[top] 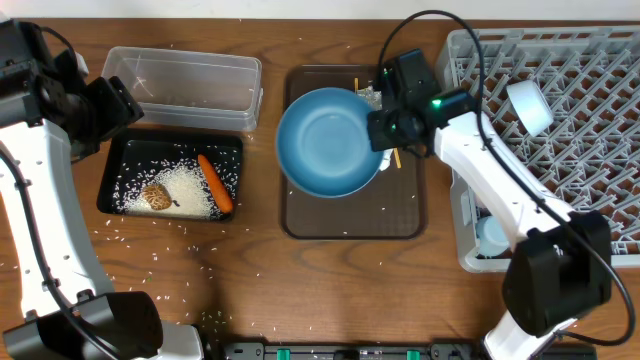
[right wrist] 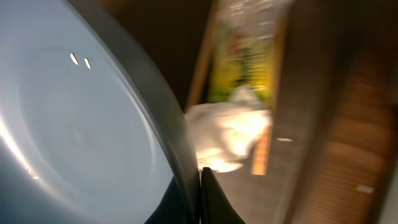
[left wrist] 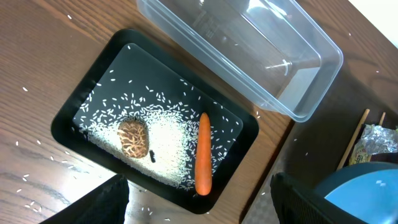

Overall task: Sort waste into correct bins and load items into the dishwasher rack
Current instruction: 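Lift the teal bowl and carry it right over the rack, then lower the teal bowl into the rack's right side with the right gripper, then move the right gripper to the brown tray and grasp the white tissue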

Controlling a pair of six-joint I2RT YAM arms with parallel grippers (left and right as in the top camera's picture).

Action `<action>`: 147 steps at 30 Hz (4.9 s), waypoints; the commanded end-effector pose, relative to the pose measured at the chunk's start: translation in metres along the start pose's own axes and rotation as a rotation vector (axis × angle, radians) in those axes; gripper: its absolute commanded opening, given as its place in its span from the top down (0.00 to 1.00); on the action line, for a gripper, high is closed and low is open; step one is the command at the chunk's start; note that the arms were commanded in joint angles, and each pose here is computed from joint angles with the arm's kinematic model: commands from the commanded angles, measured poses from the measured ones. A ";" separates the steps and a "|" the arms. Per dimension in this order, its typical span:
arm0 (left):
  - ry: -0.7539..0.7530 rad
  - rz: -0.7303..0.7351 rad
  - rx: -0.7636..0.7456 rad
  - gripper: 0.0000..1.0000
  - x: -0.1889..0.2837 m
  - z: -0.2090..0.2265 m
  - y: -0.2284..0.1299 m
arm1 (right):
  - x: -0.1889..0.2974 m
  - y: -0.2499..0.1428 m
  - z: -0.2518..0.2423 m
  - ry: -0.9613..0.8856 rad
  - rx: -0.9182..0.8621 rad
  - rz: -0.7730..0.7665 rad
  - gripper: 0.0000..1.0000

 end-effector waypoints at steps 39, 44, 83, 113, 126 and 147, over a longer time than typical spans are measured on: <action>0.006 0.016 0.018 0.26 -0.005 0.002 -0.001 | 0.320 0.072 -0.383 -1.500 -0.308 -0.638 0.99; 0.006 0.016 0.018 0.26 -0.005 0.002 -0.001 | 0.309 0.069 -0.411 -1.577 -0.298 -0.569 0.99; -0.001 -0.022 0.074 0.26 -0.005 0.001 0.007 | 0.247 0.064 -0.525 -1.561 0.024 -0.417 0.99; 0.000 -0.024 0.073 0.26 -0.005 0.001 0.008 | 0.142 0.141 -0.361 -1.387 0.238 -0.364 0.34; -0.001 -0.023 0.073 0.26 -0.005 0.001 0.008 | 0.208 0.171 -0.277 -1.576 0.064 -0.714 0.17; 0.003 -0.002 0.078 0.26 -0.005 0.002 0.003 | 0.059 0.130 -0.019 0.106 -0.149 -0.567 0.27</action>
Point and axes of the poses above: each gripper's point midway between its finger pads, its own x axis back along the fingers, its own z axis along the line the jaws close on, y = z × x, the point moved 2 cm from there along x, back along the fingers, and after that the axes turned 7 degrees about -x, right-handed, at the moved point
